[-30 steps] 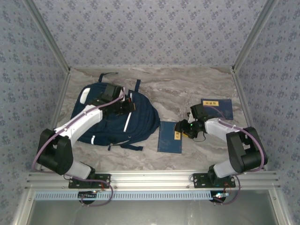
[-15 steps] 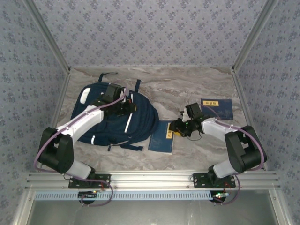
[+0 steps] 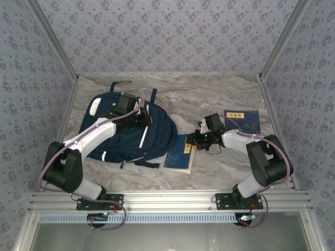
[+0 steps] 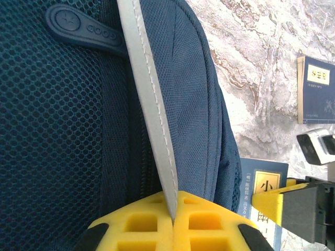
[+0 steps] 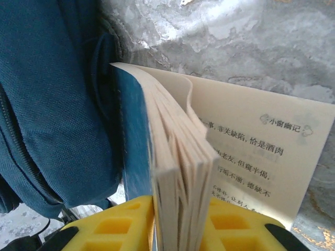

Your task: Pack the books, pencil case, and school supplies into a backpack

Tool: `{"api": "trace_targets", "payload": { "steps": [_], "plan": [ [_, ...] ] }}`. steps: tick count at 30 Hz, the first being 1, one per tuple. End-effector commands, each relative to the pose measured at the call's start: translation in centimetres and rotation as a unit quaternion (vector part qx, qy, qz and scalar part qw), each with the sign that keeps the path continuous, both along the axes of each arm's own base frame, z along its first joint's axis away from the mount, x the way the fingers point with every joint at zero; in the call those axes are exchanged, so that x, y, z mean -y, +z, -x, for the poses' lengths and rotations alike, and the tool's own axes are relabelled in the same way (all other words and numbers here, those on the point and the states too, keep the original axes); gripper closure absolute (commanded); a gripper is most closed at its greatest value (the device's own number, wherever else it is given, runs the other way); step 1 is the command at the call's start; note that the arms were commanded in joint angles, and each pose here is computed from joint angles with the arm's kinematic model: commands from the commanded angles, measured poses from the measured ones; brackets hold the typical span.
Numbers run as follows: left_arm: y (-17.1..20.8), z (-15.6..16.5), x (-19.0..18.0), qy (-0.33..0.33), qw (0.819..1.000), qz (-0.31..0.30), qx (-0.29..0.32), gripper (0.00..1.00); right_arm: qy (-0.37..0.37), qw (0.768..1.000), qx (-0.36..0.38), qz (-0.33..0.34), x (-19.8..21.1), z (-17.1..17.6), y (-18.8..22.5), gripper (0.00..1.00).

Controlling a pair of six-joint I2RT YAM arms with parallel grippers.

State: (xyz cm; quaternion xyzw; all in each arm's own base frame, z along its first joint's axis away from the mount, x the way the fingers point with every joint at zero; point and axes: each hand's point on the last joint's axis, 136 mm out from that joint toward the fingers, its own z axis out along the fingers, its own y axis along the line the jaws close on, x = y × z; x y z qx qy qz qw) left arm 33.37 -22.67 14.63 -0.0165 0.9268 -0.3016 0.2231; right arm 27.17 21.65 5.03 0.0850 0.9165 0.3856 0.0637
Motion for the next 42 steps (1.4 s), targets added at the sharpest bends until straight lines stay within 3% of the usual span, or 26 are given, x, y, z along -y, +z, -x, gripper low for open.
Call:
{"api": "trace_targets", "payload": {
  "steps": [1,7,13,18,21,27,32,36,39,42],
  "plan": [
    [0.9,0.6,1.2,-0.025,1.0,0.011,0.004,1.0,0.008,1.0,0.024,0.016,0.3,-0.5,1.0,0.81],
    [1.2,0.4,0.7,-0.02,1.0,-0.005,0.01,0.97,0.013,0.996,0.068,0.063,2.2,-0.6,2.8,0.93],
    [2.2,0.4,0.6,-0.034,0.999,-0.023,0.019,0.64,0.006,0.992,0.093,0.079,3.7,-0.3,5.4,0.98],
    [5.8,1.7,1.2,-0.078,0.993,-0.036,0.076,0.49,0.011,0.988,0.145,0.041,3.9,0.5,11.3,0.97],
    [8.0,2.9,3.1,-0.117,0.988,0.005,0.102,0.41,0.022,0.983,0.183,0.007,3.3,1.1,15.6,0.96],
    [11.0,5.1,8.8,-0.195,0.963,0.162,0.087,0.33,0.032,0.968,0.24,-0.059,2.2,1.8,22.2,0.95],
    [12.0,6.5,12.2,-0.246,0.937,0.238,0.063,0.32,0.03,0.957,0.262,-0.124,1.3,2.3,25.7,0.95],
    [13.2,7.3,14.1,-0.269,0.915,0.296,0.057,0.35,0.035,0.956,0.254,-0.139,1.0,2.8,26.0,0.95],
    [13.9,7.6,14.8,-0.277,0.902,0.326,0.055,0.45,0.028,0.956,0.249,-0.151,1.1,2.6,25.9,0.94],
    [14.9,7.6,14.9,-0.274,0.891,0.356,0.064,0.68,0.018,0.958,0.245,-0.147,1.5,2.2,25.5,0.9]
  ]
}}
